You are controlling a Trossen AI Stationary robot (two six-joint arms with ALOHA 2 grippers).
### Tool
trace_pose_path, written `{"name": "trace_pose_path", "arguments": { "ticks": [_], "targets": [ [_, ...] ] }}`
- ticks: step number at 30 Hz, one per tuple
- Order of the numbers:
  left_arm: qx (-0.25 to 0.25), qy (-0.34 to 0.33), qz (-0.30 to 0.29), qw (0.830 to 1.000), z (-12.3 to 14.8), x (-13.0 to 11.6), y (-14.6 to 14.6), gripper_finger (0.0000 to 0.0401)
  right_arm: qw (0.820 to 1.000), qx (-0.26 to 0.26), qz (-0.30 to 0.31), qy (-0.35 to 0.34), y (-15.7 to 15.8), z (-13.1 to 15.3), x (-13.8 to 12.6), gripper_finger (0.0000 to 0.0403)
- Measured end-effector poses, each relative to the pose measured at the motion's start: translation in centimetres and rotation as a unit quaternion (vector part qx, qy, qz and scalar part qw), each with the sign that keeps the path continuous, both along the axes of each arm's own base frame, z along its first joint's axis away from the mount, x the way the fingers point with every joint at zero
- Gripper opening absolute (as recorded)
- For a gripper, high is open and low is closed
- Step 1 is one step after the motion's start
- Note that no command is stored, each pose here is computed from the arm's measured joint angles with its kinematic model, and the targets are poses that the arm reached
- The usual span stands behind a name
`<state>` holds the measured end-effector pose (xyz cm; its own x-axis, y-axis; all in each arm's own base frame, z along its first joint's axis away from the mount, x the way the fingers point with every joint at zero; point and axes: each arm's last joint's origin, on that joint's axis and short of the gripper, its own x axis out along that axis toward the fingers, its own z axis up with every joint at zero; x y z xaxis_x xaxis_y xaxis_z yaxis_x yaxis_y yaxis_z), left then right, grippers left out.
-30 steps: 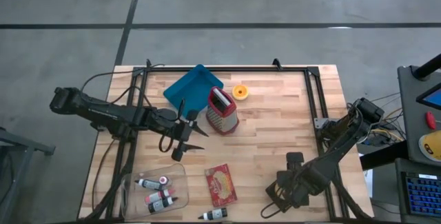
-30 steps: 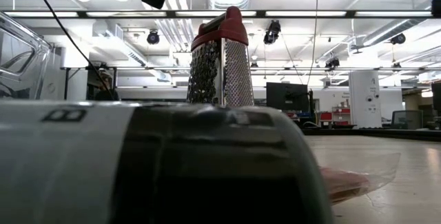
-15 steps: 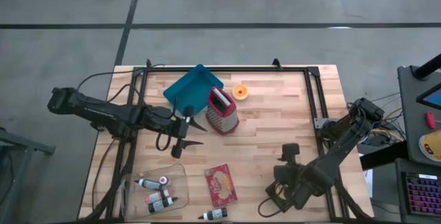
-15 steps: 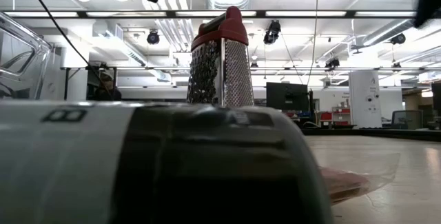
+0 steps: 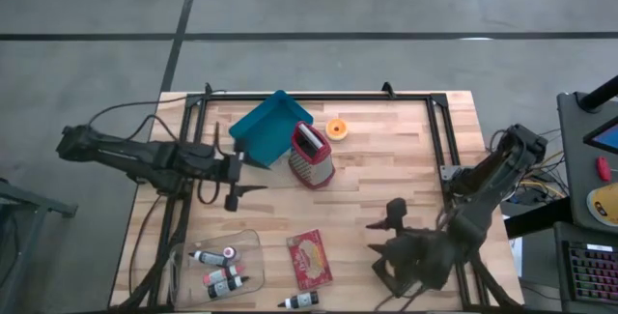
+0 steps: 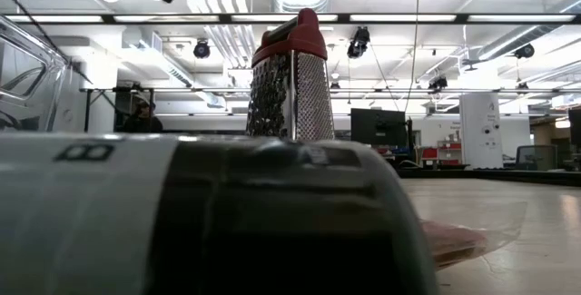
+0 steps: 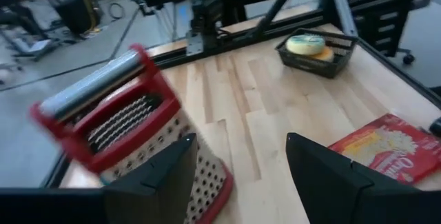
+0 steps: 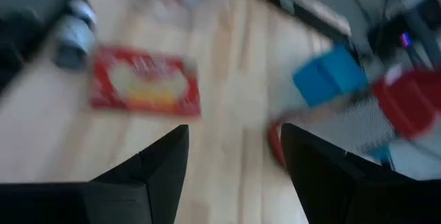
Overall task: Pick & Place Food Item
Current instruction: Put the orange donut into the black bin
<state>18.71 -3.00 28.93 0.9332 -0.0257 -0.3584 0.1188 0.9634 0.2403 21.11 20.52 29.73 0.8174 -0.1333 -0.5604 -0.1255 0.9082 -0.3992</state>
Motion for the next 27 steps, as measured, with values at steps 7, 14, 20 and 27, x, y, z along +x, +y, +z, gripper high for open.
{"name": "trace_pose_path", "arguments": {
  "ticks": [7,14,20,27],
  "targets": [
    [-0.032,-0.061,0.023,0.997,-1.9,-3.2,0.7,0.0227,0.982,0.105,0.120,-0.099,-2.7,1.1,-2.9,0.0226],
    [-0.046,-0.122,0.023,0.991,-3.5,-5.0,1.0,0.0227,0.953,0.163,0.154,-0.205,-7.0,0.0,-6.7,0.0226],
    [-0.055,-0.124,0.027,0.990,-4.0,-5.3,1.1,0.0227,0.927,0.166,0.151,-0.299,-9.8,-1.9,-8.5,0.0226],
    [-0.054,-0.104,0.032,0.993,-5.4,-5.3,1.1,0.0227,0.910,0.147,0.122,-0.367,-11.9,-4.7,-9.1,0.0226]
  ]
}}
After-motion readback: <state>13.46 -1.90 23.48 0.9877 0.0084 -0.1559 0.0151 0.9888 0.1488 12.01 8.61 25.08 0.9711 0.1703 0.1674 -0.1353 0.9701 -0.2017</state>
